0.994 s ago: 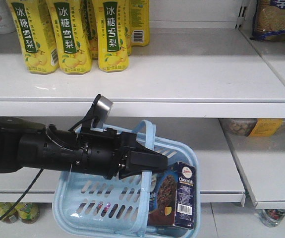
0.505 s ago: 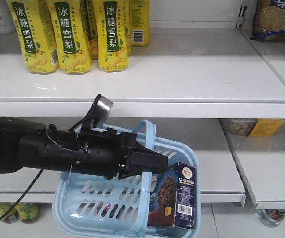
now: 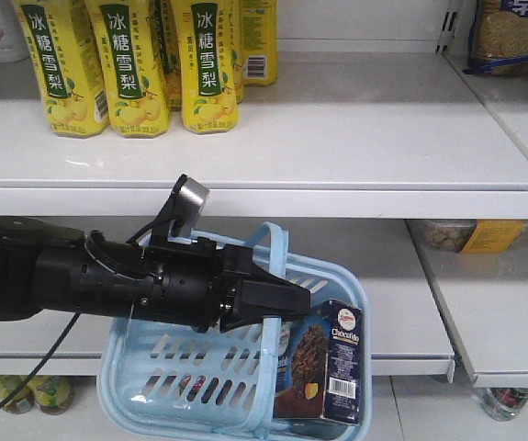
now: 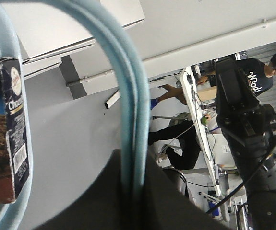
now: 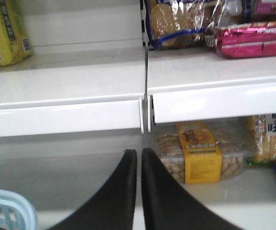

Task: Left arm holds basket, right arm returns cookies

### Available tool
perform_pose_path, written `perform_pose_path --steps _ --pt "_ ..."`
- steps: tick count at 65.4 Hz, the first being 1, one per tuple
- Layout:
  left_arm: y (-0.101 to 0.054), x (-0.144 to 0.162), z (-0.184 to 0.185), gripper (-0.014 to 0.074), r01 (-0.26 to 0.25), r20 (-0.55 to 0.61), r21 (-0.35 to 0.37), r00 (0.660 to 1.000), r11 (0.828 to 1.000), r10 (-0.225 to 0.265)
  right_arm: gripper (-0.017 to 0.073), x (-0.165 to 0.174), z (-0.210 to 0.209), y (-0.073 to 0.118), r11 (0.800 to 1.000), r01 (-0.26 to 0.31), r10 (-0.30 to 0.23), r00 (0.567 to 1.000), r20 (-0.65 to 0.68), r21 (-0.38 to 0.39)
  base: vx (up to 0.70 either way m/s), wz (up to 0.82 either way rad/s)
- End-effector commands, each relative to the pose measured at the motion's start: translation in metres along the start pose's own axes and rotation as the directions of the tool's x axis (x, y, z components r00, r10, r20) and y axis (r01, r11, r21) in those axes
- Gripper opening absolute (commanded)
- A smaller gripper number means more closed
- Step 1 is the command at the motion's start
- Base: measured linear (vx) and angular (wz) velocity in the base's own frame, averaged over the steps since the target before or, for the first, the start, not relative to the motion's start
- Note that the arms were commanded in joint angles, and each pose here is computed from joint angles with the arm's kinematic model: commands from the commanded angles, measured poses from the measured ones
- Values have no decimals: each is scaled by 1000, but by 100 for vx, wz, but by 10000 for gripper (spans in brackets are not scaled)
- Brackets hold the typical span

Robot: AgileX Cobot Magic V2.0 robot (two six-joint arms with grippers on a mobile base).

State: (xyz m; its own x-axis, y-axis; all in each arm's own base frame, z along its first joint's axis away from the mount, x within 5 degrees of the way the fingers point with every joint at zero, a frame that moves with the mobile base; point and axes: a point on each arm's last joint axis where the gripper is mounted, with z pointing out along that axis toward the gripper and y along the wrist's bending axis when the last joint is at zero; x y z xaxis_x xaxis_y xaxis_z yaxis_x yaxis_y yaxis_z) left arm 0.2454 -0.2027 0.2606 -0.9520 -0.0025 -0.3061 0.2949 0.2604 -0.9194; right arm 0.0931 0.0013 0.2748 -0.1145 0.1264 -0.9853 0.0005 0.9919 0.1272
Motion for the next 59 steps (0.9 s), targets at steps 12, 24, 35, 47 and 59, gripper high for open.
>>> perform_pose_path --steps 12,24,35,47,59 --pt "-29 -10 -8 -3 -5 80 131 997 991 -5 -6 -11 23 1 999 -33 33 999 4 3 0 0" --pt "-29 -10 -8 -3 -5 80 131 997 991 -5 -1 -10 27 1 1000 -30 30 1000 -5 4 0 0" --pt "-29 -10 -8 -3 -5 80 131 997 991 -5 43 -9 27 1 999 -36 36 999 -14 6 0 0" --pt "-29 -10 -8 -3 -5 80 131 997 991 -5 178 -5 26 0 999 -36 36 998 -52 12 0 0" --pt "-29 -10 -8 -3 -5 80 131 997 991 -5 356 -3 26 0 999 -46 47 996 -73 16 0 0"
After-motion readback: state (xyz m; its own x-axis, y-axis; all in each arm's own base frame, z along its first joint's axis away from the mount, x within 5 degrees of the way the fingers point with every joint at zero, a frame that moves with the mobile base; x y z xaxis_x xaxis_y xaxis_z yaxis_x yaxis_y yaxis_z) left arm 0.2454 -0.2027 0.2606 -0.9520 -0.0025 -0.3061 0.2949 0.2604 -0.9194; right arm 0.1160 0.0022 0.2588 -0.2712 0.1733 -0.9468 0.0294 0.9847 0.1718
